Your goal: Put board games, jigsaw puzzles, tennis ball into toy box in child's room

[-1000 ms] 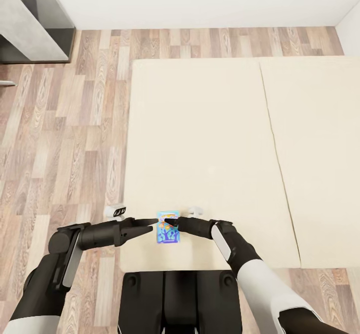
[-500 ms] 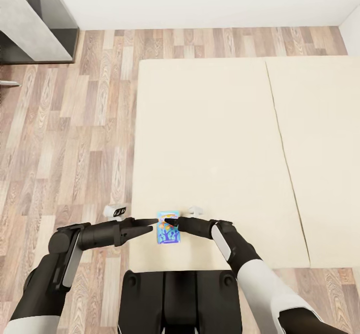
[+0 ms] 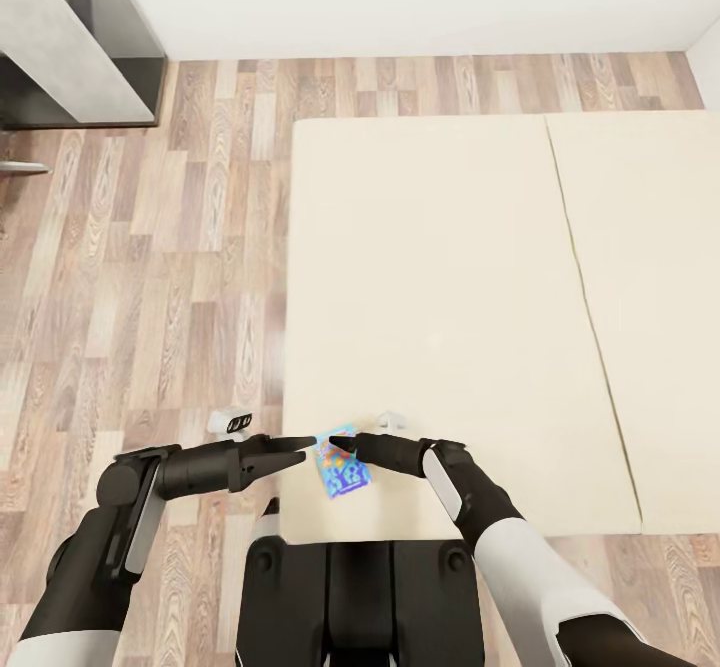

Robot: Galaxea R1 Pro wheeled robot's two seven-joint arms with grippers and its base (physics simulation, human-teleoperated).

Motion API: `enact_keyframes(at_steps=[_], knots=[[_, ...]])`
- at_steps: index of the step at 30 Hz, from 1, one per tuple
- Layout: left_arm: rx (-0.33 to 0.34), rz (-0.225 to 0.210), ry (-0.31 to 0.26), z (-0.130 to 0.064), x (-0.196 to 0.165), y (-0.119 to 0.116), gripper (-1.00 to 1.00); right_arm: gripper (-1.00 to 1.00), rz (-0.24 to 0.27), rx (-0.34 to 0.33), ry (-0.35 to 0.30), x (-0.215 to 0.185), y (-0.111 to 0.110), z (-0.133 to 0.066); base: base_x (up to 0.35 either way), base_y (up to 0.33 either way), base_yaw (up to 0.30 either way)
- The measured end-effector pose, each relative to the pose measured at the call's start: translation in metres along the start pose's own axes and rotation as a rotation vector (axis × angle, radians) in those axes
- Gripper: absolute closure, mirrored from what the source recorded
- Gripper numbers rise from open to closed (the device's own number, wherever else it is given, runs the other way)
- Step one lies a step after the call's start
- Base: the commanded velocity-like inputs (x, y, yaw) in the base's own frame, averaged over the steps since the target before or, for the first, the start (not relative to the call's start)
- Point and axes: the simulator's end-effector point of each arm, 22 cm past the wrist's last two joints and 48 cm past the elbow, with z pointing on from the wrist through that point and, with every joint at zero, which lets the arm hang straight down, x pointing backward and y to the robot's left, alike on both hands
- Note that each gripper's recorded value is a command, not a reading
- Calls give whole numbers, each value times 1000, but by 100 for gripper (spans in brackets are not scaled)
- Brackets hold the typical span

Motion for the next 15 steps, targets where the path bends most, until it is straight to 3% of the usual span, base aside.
enact_keyframes(at_steps=[8,15], knots=[[0,0,0,0,0,0,-100,-100,0,0,1,0,0,0,0,127,0],[0,0,0,0,0,0,-100,-100,-1,0,0,0,0,0,0,32,0]])
